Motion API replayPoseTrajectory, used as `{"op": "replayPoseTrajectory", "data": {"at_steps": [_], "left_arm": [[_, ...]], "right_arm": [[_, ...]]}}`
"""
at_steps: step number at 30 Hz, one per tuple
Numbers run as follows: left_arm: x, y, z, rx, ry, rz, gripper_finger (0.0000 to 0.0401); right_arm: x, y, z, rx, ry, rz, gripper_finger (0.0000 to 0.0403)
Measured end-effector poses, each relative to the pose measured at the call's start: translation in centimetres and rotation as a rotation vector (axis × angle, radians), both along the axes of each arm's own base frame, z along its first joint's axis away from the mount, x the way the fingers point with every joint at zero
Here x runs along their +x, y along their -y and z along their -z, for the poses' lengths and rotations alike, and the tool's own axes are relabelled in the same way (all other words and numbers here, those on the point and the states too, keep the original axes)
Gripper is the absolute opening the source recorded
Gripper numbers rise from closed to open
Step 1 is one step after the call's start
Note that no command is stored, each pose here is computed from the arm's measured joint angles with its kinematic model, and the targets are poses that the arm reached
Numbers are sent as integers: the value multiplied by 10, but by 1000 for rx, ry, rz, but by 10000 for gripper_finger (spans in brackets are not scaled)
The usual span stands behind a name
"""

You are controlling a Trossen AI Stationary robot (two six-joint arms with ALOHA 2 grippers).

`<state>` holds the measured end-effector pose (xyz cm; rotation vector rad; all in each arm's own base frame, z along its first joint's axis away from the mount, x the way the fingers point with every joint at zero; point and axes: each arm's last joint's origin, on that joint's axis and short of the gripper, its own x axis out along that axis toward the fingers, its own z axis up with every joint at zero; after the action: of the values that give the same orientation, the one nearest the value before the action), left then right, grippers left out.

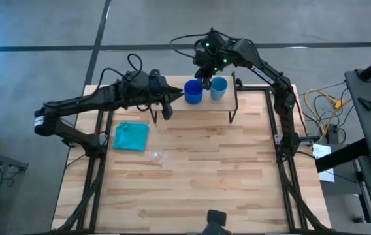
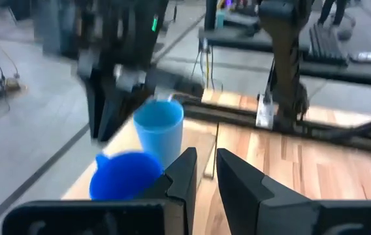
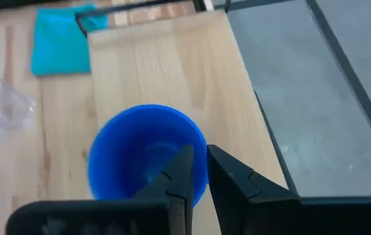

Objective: Stack small to large cups/mugs on shelf
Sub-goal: Put the transparent mug on the shelf

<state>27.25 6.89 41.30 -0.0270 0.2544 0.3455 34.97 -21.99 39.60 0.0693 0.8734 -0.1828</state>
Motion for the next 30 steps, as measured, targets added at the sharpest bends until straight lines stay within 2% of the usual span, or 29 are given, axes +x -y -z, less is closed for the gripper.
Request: {"op": "replayPoseTrajectory", "data": {"at_steps": [4, 10, 16, 24, 30], "left_arm": [[-11, 3, 5, -31, -94, -2, 47], [-33, 8, 12, -75, -244, -3, 47], [-49, 15, 19, -187, -348, 68, 47], [-52, 23, 48, -329, -507, 221, 47], [-53, 26, 81, -401, -630, 268, 47]], "right_arm": [[-8, -19, -18, 17, 34, 12, 38], [-27, -66, -48, 32, 41, -63, 38], [-32, -116, -68, 79, 94, -121, 38], [-17, -168, -66, 134, 82, -233, 38], [4, -199, -49, 151, 25, -326, 38]]}}
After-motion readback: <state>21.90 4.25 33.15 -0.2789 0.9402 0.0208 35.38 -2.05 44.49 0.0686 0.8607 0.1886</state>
